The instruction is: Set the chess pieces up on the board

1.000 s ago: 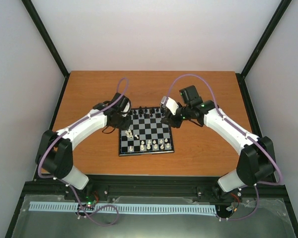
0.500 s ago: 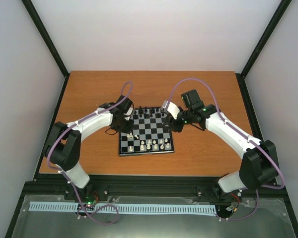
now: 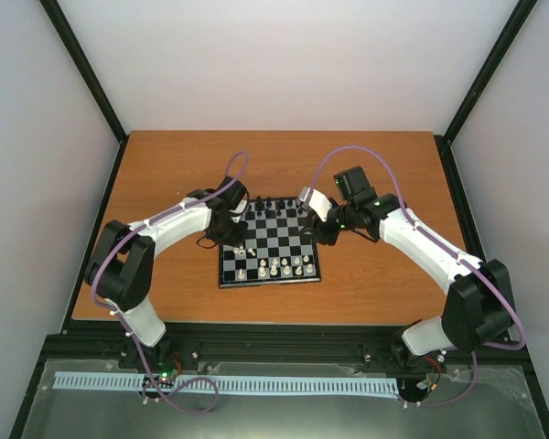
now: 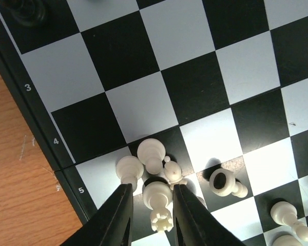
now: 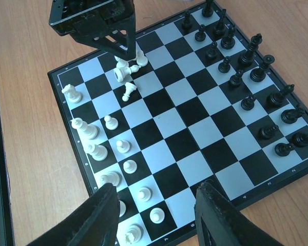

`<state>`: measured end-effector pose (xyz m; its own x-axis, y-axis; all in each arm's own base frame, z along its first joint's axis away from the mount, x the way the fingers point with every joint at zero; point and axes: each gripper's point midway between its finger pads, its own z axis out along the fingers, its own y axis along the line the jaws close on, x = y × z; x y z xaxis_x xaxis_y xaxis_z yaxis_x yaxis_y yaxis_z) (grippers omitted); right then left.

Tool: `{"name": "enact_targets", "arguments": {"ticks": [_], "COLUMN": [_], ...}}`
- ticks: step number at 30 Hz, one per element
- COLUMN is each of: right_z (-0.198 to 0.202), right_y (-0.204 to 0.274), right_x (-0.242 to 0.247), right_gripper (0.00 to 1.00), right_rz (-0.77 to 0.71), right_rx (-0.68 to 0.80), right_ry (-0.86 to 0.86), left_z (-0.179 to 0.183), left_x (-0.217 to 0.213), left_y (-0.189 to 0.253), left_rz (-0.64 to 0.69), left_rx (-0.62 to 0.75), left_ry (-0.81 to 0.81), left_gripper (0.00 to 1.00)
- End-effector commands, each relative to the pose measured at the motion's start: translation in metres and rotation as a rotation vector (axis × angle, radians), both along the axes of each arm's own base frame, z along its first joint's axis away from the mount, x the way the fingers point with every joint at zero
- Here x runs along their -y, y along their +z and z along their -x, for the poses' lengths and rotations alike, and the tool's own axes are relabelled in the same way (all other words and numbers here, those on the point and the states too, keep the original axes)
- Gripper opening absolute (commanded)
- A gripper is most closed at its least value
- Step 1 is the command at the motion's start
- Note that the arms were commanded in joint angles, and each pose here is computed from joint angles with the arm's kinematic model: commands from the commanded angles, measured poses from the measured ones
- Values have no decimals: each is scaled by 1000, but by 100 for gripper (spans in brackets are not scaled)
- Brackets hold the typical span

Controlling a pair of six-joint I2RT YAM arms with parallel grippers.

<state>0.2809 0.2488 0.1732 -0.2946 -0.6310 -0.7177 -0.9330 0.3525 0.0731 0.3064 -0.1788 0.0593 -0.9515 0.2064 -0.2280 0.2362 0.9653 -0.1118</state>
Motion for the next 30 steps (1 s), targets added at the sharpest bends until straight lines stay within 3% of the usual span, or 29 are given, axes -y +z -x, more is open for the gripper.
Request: {"name": "enact_targets", "arguments": {"ticks": [1,14,19,30], "right_z": [1,0,0,-1], "right_y": [5,3,3,1], "right_x": [-2,0,0,1], "right_gripper": [41,41,41,41], "right_rz": [-20,-16,-15,-14], "right_rx": [24,21,20,13], "right_ry": [18,14,13,12], "left_z": [-4,5,4,-6], "left_x": [0,8,6,-1], "left_y": [5,-2,-2,41], "left_rz": [-21,-22,-45,-23], "left_rx": [9,-28,-18,152], "left_ry": [9,-30,-27,-6], "left_gripper": [25,19,24,29]}}
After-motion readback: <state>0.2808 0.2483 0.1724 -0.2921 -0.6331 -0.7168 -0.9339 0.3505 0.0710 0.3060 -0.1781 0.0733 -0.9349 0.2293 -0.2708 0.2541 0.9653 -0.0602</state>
